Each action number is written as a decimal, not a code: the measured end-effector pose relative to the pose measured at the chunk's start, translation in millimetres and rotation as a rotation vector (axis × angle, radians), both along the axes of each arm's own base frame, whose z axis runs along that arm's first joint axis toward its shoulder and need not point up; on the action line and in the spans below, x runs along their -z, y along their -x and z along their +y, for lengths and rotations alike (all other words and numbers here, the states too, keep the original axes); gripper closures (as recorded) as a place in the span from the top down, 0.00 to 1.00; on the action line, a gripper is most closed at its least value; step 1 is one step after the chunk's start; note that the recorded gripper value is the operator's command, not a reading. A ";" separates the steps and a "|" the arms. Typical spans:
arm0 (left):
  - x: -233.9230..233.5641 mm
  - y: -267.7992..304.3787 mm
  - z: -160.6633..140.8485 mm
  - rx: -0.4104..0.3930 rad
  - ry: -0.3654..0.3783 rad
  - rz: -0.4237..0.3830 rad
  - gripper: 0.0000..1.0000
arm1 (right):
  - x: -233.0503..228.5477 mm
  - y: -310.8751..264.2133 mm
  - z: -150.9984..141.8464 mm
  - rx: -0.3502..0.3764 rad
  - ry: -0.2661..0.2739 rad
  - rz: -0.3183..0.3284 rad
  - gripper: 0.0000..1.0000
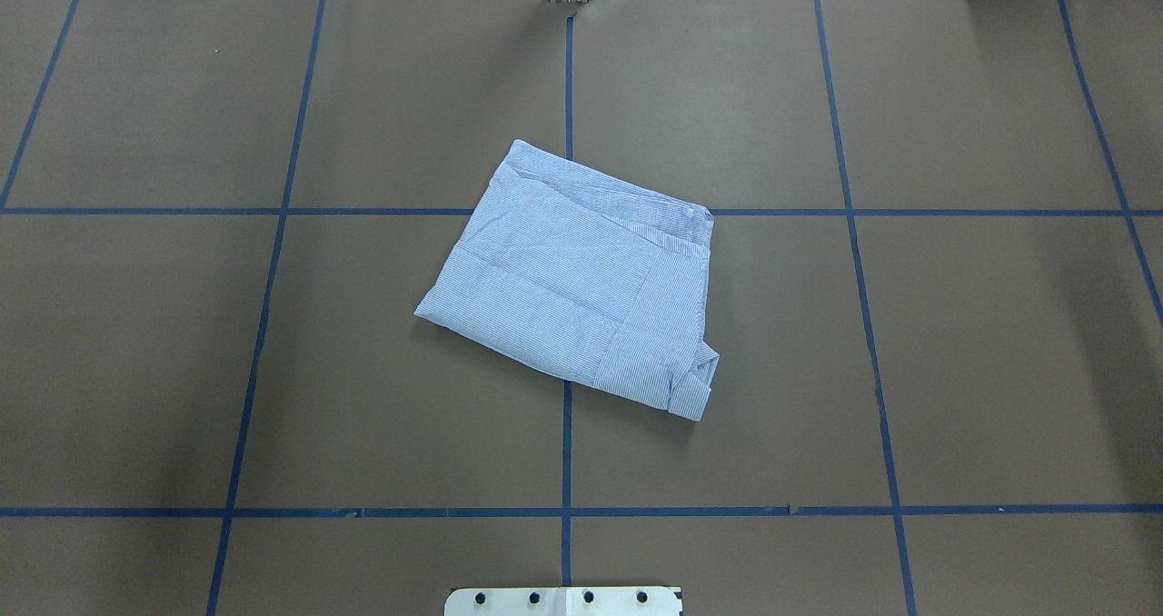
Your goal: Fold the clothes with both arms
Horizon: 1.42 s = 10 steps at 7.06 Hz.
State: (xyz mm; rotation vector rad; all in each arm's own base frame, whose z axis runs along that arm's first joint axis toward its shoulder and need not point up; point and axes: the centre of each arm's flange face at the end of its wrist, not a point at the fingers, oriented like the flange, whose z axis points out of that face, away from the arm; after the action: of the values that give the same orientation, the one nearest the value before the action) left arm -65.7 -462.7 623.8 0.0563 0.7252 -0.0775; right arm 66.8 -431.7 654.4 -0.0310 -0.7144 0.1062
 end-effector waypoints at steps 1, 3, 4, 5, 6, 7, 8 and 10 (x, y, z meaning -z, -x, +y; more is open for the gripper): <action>0.3 0.0 -0.3 0.000 -0.001 0.000 0.99 | -0.5 0.0 0.3 -0.001 0.001 -0.003 1.00; 0.5 -0.1 -0.5 -0.001 -0.002 0.001 0.99 | -0.7 0.0 0.4 -0.001 0.002 -0.003 1.00; 0.2 -0.1 -0.5 0.000 -0.001 0.001 0.99 | -0.5 0.0 0.4 -0.001 0.002 -0.004 1.00; 0.0 -0.1 -0.5 0.000 0.000 0.001 0.99 | -0.2 -0.3 0.5 -0.002 0.002 -0.007 1.00; 0.0 -0.1 -0.5 -0.001 -0.001 0.002 0.99 | -0.1 -0.2 0.4 -0.002 0.002 -0.009 1.00; 0.0 -0.2 -0.4 -0.001 -0.001 0.002 0.99 | 0.0 0.2 0.1 -0.002 0.002 -0.010 1.00; 0.0 -0.2 -0.4 -0.001 -0.001 0.003 0.99 | 0.3 0.4 -0.3 -0.002 0.002 -0.011 1.00; 1.5 -0.7 -1.9 -0.002 -0.005 0.003 0.99 | 2.5 0.5 -2.5 -0.002 -0.003 -0.011 1.00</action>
State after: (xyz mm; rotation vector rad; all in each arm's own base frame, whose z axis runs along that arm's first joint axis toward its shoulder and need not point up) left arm -65.0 -464.6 622.3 0.0603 0.7285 -0.0736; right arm 66.3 -434.2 651.9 -0.0278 -0.7258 0.1065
